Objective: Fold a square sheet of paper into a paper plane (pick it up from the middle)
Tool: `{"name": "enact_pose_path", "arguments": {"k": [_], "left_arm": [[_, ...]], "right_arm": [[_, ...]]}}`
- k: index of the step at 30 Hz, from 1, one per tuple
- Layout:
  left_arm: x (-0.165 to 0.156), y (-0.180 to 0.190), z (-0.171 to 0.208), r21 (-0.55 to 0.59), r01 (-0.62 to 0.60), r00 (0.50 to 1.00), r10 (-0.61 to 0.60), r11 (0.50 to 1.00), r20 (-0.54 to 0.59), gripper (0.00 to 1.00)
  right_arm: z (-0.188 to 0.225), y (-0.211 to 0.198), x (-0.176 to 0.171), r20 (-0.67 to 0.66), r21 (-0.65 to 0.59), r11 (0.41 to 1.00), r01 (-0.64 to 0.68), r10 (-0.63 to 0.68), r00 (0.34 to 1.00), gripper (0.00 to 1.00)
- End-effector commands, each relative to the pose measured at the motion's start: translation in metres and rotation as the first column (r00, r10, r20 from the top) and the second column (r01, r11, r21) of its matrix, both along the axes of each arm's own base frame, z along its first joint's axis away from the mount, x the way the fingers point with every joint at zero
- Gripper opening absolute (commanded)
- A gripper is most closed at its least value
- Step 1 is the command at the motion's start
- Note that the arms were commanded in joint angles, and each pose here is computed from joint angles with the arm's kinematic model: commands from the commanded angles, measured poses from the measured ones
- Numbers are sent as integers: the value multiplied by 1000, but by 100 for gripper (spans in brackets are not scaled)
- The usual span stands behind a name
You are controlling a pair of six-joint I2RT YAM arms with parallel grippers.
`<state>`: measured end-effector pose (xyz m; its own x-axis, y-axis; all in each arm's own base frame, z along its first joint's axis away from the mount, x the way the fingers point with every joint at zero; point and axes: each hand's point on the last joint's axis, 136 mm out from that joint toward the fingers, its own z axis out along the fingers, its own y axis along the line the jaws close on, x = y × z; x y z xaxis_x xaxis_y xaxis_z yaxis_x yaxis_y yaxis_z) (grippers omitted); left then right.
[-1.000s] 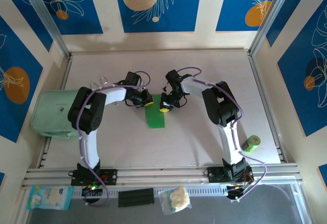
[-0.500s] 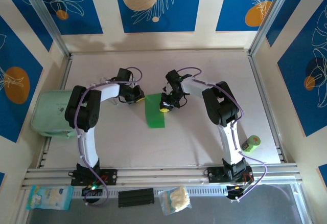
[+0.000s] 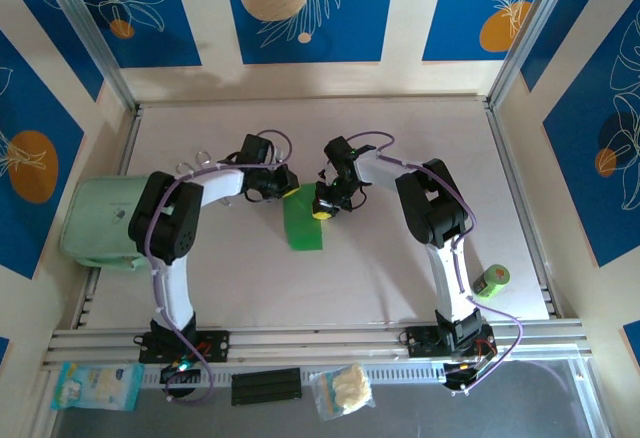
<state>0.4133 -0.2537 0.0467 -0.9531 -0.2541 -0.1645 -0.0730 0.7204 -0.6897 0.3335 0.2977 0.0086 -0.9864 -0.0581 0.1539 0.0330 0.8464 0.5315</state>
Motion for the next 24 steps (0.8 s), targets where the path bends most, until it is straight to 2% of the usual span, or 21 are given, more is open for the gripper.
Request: {"name": "enact_pose_path", "arguments": {"k": [1,12,24], "left_arm": [[3,-1,-19,-22,-15,999,14,1000,-42,14],[12,41,-57,118,-59,998,62,991,-26,13],[38,79,-53,133,-91,995,94,987,-16,13]], "right_arm": [[-96,-95,-47,-160,-442,896,-31,-45,986,2],[-98,-104,-51,-163,-487,872,-52,-32,986,2],[-100,-109,-53,-161,-505,861,-56,-30,986,2]]}}
